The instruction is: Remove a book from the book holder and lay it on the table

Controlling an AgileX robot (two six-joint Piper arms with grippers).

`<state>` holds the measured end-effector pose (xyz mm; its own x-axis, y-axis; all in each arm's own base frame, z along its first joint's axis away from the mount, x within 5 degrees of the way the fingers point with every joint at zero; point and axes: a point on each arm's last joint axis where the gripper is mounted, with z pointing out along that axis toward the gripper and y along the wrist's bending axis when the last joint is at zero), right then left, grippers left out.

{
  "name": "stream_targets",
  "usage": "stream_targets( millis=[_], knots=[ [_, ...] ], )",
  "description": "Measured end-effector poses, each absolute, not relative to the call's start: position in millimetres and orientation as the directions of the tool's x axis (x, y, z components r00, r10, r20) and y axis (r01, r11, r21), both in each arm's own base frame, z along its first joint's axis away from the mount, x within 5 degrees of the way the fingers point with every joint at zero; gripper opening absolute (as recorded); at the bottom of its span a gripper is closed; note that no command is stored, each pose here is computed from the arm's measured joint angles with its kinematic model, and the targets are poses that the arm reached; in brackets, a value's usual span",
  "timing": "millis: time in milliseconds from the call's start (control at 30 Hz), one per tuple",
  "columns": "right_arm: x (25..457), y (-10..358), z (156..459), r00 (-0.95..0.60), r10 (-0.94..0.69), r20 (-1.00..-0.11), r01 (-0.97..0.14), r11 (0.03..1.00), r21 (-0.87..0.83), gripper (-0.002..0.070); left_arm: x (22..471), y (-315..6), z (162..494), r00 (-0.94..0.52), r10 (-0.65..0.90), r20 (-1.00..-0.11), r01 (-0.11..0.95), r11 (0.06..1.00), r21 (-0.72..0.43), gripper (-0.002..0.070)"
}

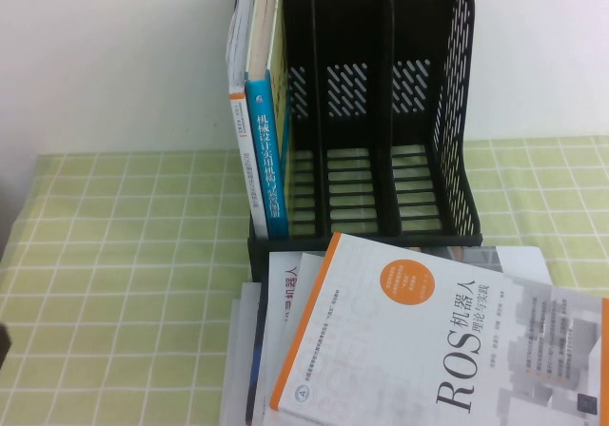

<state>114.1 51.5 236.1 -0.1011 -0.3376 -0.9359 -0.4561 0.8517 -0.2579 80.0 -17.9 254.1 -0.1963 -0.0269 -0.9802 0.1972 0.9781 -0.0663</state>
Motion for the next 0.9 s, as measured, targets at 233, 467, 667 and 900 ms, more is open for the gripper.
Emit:
stream_targets(
  millis=[233, 467, 667, 900],
  knots=[
    [114.1, 51.5, 236.1, -0.101, -0.338, -0.936, -0.456, 0.852, -0.258, -0.0001, 59.0, -7.6, 193.4, -0.179, -0.167, -0.970, 0.085, 0.979, -0.184, -0.0003],
    [114.2, 51.2, 236.0, -0.104, -0.338, -0.935, -0.455, 0.853, -0.258, -0.0001, 52.2, -4.1, 171.4, -0.313, -0.228, -0.922, -0.004, 0.971, -0.239, -0.0003],
    [114.1, 51.2, 235.8, -0.105, -0.339, -0.935, -0.455, 0.852, -0.258, -0.0001, 52.0, -3.9, 171.7, -0.312, -0.234, -0.921, -0.009, 0.970, -0.243, -0.0003],
    [114.1, 51.2, 235.8, -0.105, -0.339, -0.935, -0.455, 0.852, -0.258, -0.0001, 52.0, -3.8, 171.7, -0.312, -0.232, -0.921, -0.010, 0.970, -0.241, -0.0003]
  ],
)
